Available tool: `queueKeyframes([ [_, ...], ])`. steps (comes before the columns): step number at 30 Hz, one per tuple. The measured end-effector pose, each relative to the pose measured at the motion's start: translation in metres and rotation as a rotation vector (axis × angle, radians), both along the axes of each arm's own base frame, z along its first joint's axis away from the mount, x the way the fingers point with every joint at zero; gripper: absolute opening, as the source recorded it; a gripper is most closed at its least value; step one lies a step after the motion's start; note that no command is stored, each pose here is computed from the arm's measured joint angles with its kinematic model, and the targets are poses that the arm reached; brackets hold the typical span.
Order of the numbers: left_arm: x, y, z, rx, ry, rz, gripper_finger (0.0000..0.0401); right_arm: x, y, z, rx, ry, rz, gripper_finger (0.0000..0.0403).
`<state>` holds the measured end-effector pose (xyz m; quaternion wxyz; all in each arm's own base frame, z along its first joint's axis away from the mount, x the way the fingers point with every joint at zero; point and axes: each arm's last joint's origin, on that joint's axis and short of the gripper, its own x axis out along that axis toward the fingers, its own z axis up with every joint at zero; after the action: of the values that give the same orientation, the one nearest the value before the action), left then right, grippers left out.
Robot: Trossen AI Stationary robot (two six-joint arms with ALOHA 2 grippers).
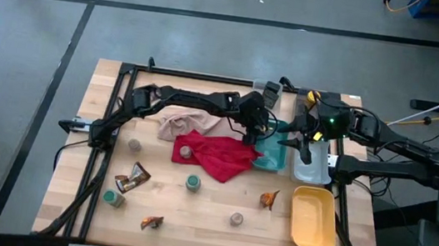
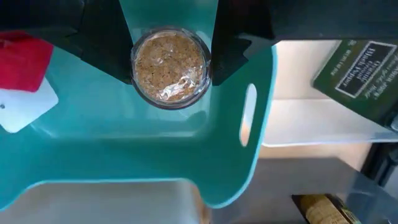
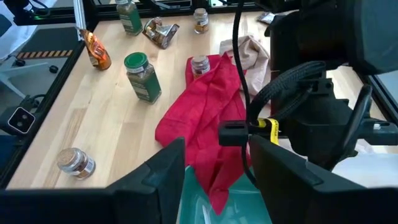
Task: Sort spices by type
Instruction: Put the top right transparent seasoning bottle into the blue bin
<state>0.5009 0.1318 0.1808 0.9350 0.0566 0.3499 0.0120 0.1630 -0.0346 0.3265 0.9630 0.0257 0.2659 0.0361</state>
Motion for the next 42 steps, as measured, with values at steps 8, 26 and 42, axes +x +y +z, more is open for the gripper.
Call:
queueKeyframes([
  [8,0.002,0.003,-0.0077,0.0,-0.003,0.005,0.0168,0.0,0.0,0.0,0.0,0.0,0.0,0.0182],
  [26,0.0031,-0.0007,-0.0074,0.074,0.003,-0.052,0.0169,-0.0015,0.0004,-0.0025,0.008,0.029,0.0,0.0182],
  [42,0.0029,-0.0007,-0.0068,0.027,-0.001,-0.008,0.0172,-0.0016,0.0004,-0.0027,0.009,0.031,0.0,0.0182],
])
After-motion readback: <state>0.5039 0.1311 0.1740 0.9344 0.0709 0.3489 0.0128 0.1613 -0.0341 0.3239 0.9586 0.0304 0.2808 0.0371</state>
